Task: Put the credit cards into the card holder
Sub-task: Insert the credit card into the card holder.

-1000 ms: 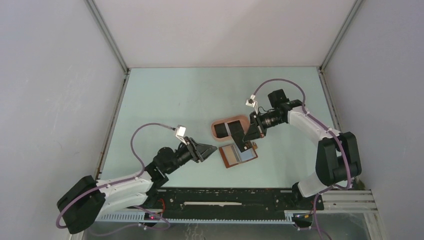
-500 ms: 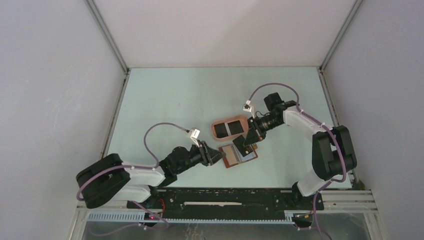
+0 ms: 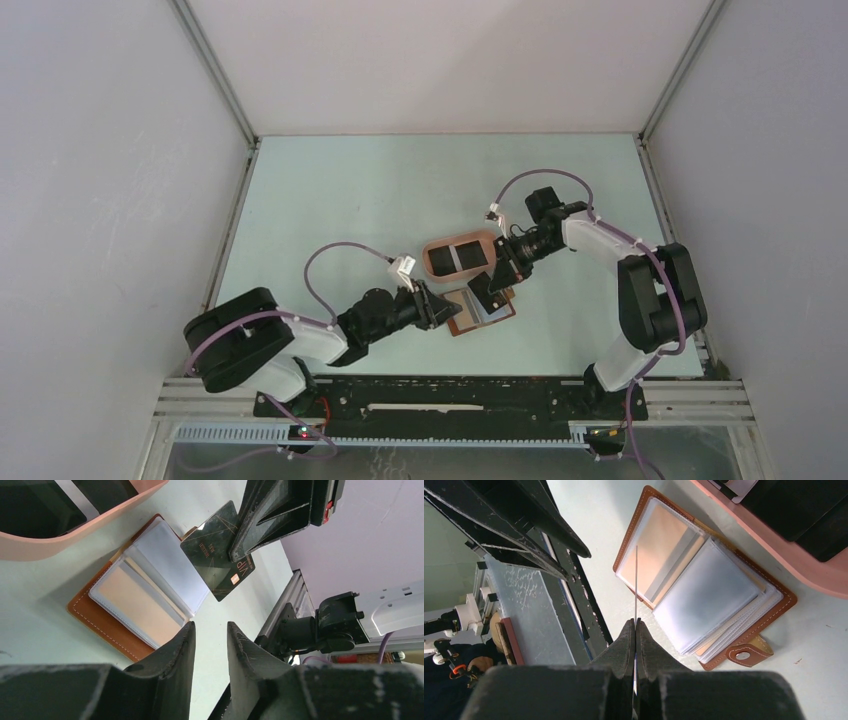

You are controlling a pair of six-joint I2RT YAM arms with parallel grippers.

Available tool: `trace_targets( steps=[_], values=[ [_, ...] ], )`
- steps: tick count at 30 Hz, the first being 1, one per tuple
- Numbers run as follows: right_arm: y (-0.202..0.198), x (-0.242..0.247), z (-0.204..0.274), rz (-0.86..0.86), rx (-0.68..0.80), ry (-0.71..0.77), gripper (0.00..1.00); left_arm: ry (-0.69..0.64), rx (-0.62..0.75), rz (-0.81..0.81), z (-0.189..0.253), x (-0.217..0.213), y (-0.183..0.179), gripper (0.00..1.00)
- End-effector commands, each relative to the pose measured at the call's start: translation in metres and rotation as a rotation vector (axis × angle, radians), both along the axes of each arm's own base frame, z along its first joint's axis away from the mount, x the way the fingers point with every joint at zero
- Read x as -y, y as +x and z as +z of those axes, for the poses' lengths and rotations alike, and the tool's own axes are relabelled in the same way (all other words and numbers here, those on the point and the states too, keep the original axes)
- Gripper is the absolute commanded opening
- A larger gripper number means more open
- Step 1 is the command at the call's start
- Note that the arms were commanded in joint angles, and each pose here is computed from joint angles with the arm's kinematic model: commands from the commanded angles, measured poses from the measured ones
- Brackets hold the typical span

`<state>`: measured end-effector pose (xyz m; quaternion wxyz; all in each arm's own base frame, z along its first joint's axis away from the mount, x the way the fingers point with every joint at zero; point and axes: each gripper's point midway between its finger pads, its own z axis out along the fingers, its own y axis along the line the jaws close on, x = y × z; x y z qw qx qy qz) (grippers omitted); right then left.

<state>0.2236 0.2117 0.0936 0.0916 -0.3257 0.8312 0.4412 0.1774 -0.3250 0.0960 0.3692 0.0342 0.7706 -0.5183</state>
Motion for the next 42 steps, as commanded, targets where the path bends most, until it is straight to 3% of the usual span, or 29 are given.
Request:
trace_targets(
  steps=[1, 21, 33, 42],
  values=[
    [0.004, -0.003, 0.0, -0.005, 0.008, -0.001, 0.0, -0.049, 0.024, 0.015, 0.019, 0.015, 0.011, 0.34],
    [0.01, -0.001, -0.016, -0.051, -0.025, -0.067, 0.0, 0.069, -0.002, 0.038, -0.004, 0.023, 0.02, 0.29],
    [0.005, -0.003, -0.036, -0.093, -0.074, -0.146, 0.0, 0.194, -0.12, 0.074, -0.053, 0.015, 0.02, 0.2],
    [0.006, 0.001, -0.048, -0.162, -0.104, -0.191, 0.0, 0.217, -0.173, 0.087, -0.065, 0.012, 0.017, 0.17]
  ],
)
